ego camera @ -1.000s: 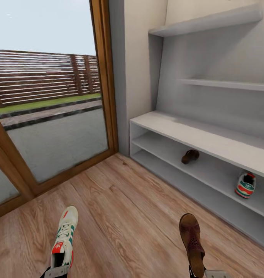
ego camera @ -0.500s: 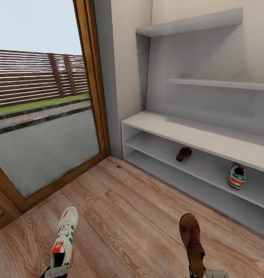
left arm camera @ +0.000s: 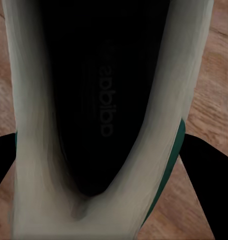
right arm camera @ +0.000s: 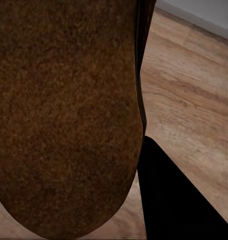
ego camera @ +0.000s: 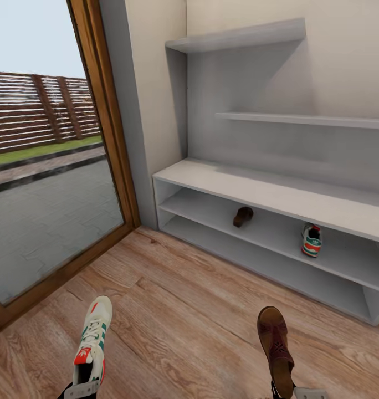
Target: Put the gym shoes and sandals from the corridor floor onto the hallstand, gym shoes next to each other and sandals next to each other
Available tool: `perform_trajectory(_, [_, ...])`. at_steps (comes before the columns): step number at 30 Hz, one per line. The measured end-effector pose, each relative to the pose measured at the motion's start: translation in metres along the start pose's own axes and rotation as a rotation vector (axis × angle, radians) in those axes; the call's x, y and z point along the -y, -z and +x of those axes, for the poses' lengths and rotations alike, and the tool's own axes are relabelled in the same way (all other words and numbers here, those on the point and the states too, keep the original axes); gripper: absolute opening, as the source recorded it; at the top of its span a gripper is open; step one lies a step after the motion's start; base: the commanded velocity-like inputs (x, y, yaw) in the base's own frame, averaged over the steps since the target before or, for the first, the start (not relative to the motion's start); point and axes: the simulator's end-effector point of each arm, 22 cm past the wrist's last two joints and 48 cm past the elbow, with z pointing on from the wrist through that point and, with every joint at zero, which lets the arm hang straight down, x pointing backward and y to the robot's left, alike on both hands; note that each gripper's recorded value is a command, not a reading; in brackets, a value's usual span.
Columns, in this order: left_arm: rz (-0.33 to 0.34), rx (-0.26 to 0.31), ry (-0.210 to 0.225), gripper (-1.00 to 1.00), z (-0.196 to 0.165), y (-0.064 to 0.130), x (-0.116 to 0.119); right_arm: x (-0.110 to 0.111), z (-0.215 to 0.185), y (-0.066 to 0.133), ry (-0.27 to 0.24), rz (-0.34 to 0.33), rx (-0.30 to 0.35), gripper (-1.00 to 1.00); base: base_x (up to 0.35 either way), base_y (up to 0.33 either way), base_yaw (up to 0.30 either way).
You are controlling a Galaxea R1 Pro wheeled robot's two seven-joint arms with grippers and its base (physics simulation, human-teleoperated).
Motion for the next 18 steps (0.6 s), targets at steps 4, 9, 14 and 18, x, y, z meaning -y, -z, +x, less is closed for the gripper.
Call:
perform_trajectory(4, [0.000,0.000,0.000,-1.00,-0.0001,0.0000,0.0000,-0.0001,-0.0001,0.0000,0.000,0.000,0.000,-1.00,0.000,0.001,-0.263])
perform_trajectory(9, [0.000,0.000,0.000,-1.00,0.0001,0.0001,0.0001,-0.0001,0.0000,0.0000,0.000,0.000,0.000,-1.00,0.000,0.000,-0.263])
perform_trajectory(14, [0.001,-0.001,-0.001,-1.00,0.0005,0.0003,0.0001,0.0000,0.0002,0.0001,0.000,0.000,0.000,-1.00,0.000,0.000,-0.263])
perform_trajectory(18, [0.003,-0.001,-0.002,-1.00,0.0004,0.0001,0.0009,-0.0001,0.0002,0.0001,0.000,0.000,0.000,-1.00,0.000,0.000,-0.263])
